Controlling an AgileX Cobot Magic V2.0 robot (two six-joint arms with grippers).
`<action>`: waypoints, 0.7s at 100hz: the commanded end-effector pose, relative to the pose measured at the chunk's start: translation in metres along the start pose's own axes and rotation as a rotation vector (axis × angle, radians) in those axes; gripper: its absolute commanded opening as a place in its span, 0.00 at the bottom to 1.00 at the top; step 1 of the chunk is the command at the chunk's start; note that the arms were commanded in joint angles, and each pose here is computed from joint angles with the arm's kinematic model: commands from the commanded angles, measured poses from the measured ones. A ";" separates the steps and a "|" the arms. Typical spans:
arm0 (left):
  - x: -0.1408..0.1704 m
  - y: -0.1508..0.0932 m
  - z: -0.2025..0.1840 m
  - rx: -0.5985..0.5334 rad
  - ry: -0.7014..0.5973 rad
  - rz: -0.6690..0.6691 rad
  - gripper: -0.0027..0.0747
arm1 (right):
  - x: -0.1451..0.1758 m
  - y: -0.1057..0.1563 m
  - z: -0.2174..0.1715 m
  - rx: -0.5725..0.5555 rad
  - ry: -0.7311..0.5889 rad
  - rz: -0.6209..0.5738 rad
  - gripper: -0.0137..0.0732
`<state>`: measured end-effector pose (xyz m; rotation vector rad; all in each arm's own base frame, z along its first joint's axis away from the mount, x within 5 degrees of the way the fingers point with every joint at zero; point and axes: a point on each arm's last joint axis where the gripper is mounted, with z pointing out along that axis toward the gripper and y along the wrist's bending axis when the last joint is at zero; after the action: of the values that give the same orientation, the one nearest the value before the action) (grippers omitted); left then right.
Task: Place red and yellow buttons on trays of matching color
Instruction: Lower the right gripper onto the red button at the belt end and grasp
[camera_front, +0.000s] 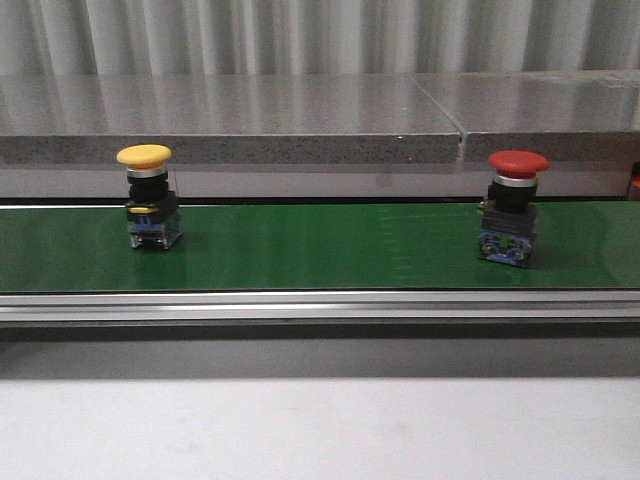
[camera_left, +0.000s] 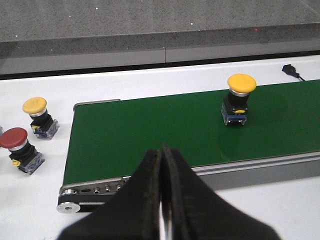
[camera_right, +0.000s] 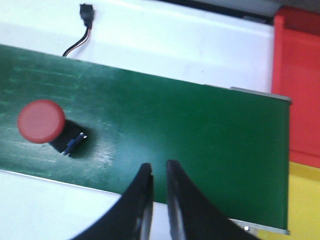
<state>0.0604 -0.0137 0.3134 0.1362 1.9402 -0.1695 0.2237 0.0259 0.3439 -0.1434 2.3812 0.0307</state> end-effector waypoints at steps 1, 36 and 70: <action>-0.014 -0.001 -0.003 0.013 -0.088 -0.007 0.01 | -0.018 0.008 -0.003 -0.023 -0.040 -0.011 0.52; -0.014 -0.001 -0.003 0.013 -0.088 -0.007 0.01 | -0.037 0.031 0.028 -0.101 0.172 -0.013 0.90; -0.014 -0.001 -0.003 0.013 -0.088 -0.007 0.01 | -0.036 0.037 0.072 -0.113 0.302 0.086 0.90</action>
<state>0.0599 -0.0136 0.3136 0.1362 1.9379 -0.1695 0.2877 0.0694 0.3061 -0.1299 2.7526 0.1761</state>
